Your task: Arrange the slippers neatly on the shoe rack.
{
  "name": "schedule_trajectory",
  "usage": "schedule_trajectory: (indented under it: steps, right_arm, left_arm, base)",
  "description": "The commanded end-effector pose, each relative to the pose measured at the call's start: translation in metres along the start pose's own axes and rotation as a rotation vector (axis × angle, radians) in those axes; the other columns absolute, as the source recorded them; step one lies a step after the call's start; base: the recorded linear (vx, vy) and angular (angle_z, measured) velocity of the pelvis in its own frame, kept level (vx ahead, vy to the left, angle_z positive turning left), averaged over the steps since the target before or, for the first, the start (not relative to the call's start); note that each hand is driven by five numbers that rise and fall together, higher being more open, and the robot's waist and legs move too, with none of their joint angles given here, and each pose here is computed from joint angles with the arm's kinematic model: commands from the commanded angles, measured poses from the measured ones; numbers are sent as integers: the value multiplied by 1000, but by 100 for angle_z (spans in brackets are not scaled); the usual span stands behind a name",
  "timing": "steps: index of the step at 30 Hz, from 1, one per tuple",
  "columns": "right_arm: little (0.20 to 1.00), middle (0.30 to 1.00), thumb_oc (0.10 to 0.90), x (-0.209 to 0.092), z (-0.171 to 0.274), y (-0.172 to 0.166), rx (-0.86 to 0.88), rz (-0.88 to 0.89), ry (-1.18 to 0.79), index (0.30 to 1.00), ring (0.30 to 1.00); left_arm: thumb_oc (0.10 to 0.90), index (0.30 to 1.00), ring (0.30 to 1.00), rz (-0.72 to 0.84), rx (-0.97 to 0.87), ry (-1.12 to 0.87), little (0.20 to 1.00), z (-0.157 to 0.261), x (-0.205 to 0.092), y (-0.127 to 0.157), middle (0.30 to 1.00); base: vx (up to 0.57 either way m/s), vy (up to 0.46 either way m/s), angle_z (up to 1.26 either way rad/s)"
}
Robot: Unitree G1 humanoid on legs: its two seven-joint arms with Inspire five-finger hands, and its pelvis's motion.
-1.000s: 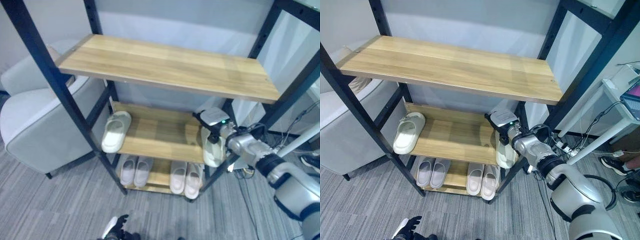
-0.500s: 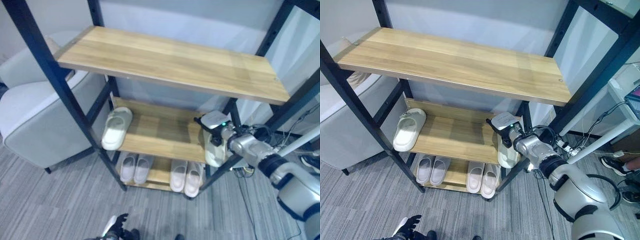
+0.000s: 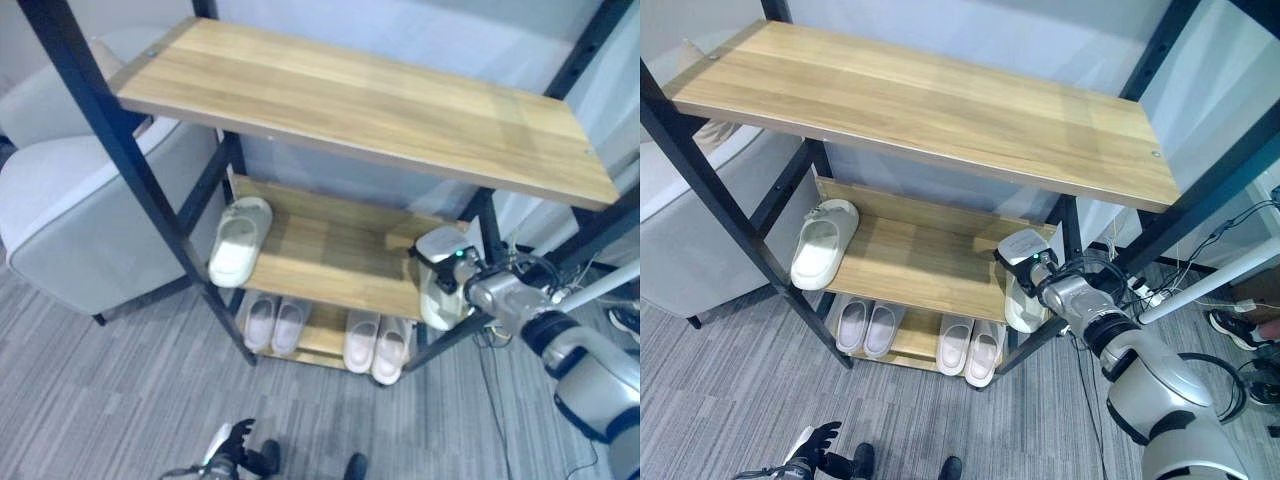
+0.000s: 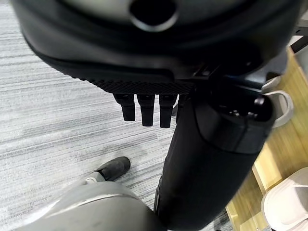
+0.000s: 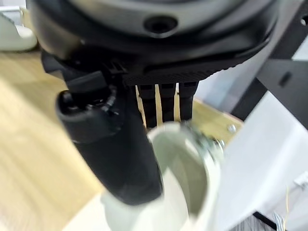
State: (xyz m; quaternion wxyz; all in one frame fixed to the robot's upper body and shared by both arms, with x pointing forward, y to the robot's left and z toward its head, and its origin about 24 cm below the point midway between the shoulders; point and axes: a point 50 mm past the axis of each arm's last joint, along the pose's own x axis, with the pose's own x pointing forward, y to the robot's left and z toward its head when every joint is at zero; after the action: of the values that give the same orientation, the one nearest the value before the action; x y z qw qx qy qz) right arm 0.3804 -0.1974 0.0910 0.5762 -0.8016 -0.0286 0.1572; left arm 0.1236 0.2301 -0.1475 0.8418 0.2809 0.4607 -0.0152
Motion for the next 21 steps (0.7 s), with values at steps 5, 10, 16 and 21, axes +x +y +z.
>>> schedule_trajectory:
  steps: [5,10,16,21]
  right_arm:
    - [300,300,400,1,-28,-36,-2,-86,96,300,300]
    - [300,300,400,6,-2,-69,19,-223,-22,300,300]
    - [300,300,400,6,18,-89,39,-321,-110,300,300]
    - [300,300,400,3,41,-116,70,-444,-205,300,300]
  left_arm:
    - [800,900,900,-41,3,-43,900,14,2,-13,900]
    - [800,900,900,-34,-3,-45,900,15,2,-14,900]
    - [800,900,900,-29,-5,-58,900,17,2,-15,900]
    - [800,900,900,-23,2,-61,900,16,1,-14,900]
  base:
    - [5,-3,5]
    - [2,2,1]
    - [0,0,0]
    - [0,0,0]
